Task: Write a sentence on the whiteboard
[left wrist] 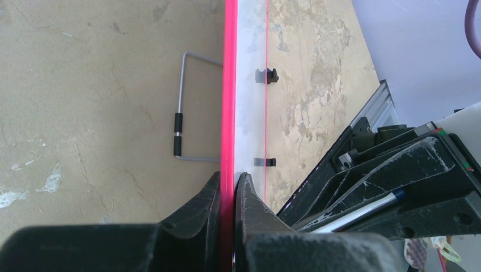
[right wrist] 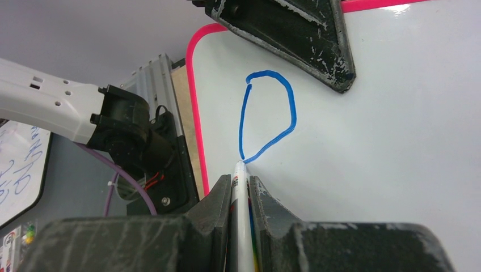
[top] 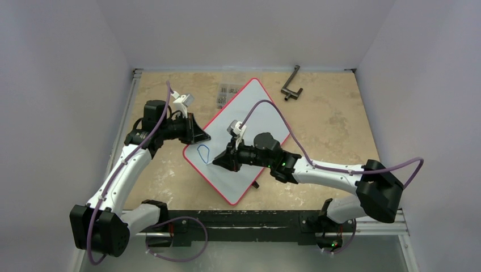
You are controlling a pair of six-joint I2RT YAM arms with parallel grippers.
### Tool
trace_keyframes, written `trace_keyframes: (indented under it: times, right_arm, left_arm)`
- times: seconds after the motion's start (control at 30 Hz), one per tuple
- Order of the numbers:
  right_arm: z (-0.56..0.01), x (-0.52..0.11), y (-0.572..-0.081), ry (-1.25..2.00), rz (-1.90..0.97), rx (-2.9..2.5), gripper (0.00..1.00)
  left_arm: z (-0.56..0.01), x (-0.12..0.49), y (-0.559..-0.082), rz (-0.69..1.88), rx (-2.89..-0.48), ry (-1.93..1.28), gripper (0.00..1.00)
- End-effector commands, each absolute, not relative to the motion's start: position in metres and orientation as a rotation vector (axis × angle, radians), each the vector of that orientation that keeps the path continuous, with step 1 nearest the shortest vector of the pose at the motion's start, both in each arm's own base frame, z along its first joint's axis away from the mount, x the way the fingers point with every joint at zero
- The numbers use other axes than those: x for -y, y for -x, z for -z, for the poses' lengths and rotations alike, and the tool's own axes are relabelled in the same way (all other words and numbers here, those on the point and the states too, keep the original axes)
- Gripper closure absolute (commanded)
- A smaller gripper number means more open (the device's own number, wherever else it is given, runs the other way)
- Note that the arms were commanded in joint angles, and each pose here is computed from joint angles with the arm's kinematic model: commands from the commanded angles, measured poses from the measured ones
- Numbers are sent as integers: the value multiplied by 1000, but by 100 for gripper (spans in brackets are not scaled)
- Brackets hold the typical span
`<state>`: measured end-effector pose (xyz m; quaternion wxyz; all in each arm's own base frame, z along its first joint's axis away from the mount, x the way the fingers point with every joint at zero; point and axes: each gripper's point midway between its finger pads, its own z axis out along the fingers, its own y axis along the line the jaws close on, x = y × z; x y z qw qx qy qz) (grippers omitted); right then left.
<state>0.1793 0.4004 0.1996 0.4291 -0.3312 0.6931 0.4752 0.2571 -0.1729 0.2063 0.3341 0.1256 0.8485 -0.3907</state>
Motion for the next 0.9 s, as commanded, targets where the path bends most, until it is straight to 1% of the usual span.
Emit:
trace_keyframes:
  times: [0.0, 0.2, 0.57, 0.87]
  right_arm:
    - [-173, -398, -180, 854, -1137, -1804, 100]
    - [-186, -401, -182, 842, -1143, -1773, 100]
    - [-249, -382, -181, 780, -1137, -1650, 100]
    - [-253, -364, -206, 641, -985, -1678, 100]
  left_arm:
    - [-183, 146, -269, 745, -2234, -404, 100]
    - [-183, 146, -269, 744, -2233, -404, 100]
    - [-184, 147, -268, 749, -2226, -409, 100]
    - [-186, 148, -267, 759, -2220, -417, 100]
